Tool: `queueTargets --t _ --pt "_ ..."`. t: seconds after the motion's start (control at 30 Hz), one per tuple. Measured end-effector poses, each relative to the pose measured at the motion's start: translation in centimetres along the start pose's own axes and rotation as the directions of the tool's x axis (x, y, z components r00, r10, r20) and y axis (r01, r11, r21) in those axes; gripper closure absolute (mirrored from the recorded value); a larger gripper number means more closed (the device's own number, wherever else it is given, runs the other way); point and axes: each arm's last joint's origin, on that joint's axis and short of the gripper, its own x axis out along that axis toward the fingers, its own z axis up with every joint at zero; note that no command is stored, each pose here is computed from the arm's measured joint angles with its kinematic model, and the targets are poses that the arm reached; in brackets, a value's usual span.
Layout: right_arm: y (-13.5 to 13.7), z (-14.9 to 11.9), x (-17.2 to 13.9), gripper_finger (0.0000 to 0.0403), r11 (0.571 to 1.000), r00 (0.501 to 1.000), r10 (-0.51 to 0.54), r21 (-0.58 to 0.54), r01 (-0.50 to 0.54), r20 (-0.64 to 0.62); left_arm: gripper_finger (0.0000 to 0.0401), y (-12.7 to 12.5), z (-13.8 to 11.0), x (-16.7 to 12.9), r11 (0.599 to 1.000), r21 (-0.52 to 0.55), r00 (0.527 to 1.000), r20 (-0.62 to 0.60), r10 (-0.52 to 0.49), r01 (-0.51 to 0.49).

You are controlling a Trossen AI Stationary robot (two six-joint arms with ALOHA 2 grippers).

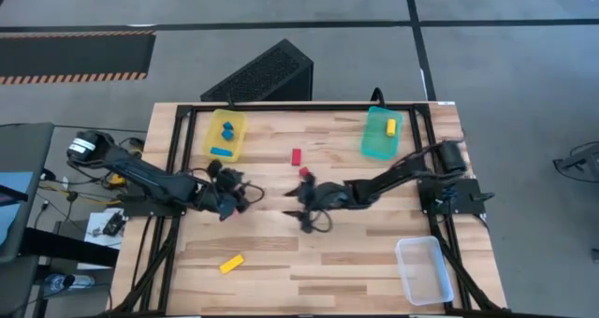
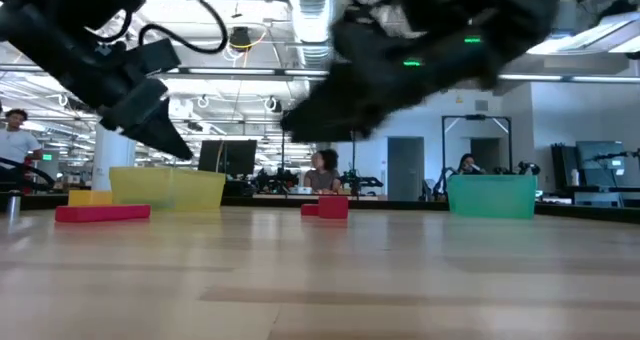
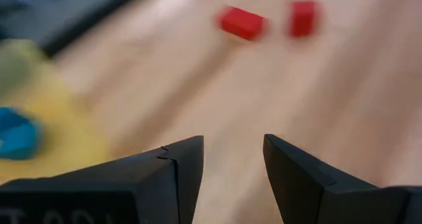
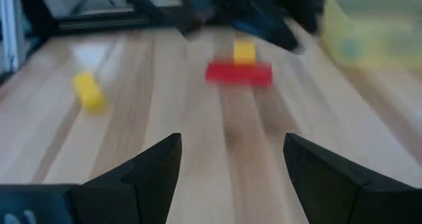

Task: Sort & place blocks by color
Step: Put the yellow square block into the light blue bin

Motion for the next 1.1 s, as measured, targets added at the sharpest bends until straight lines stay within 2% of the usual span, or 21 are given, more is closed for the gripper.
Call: queueTargets --t 0.07,0.17,0.3,0.47,0.6,0.87,1.1 --pt "-0.1 0.6 2.1 0.0113 1.000 1.000 -0.006 -0.021 0.006 0.003 0.0253 0.6 0.3 -0.4 0.998 -0.014 0.998 0.038 0.056 -0.055" --pt "-0.1 1.9 5.5 0.0113 0.999 0.999 -0.021 -0.042 0.022 0.026 0.0253 1.4 1.2 -1.5 0.997 0.006 0.994 0.079 0.081 -0.082" --pt "-0.3 3.1 9.7 0.0113 0.998 0.999 -0.032 -0.054 0.034 0.033 0.0253 2.9 2.6 -3.4 0.996 -0.049 0.985 0.154 0.080 -0.073" --pt "-0.3 3.4 13.8 0.0113 0.998 1.000 -0.018 -0.063 0.019 0.020 0.0253 4.6 3.1 -5.6 0.994 -0.109 0.974 0.224 0.031 -0.007" --pt "-0.1 3.7 16.3 0.0113 0.998 0.999 0.002 -0.062 0.001 0.039 0.0253 5.3 2.5 -6.4 0.991 -0.131 0.965 0.261 -0.004 0.039" --pt "-1.7 3.5 20.1 0.0113 0.997 0.999 -0.024 -0.074 0.027 0.034 0.0253 5.9 1.4 -6.3 0.984 -0.175 0.957 0.289 0.036 0.016" --pt "-3.6 2.7 21.8 0.0112 0.998 1.000 0.019 -0.057 -0.018 0.021 0.0253 5.9 1.4 -6.3 0.981 -0.193 0.951 0.305 0.060 0.001"
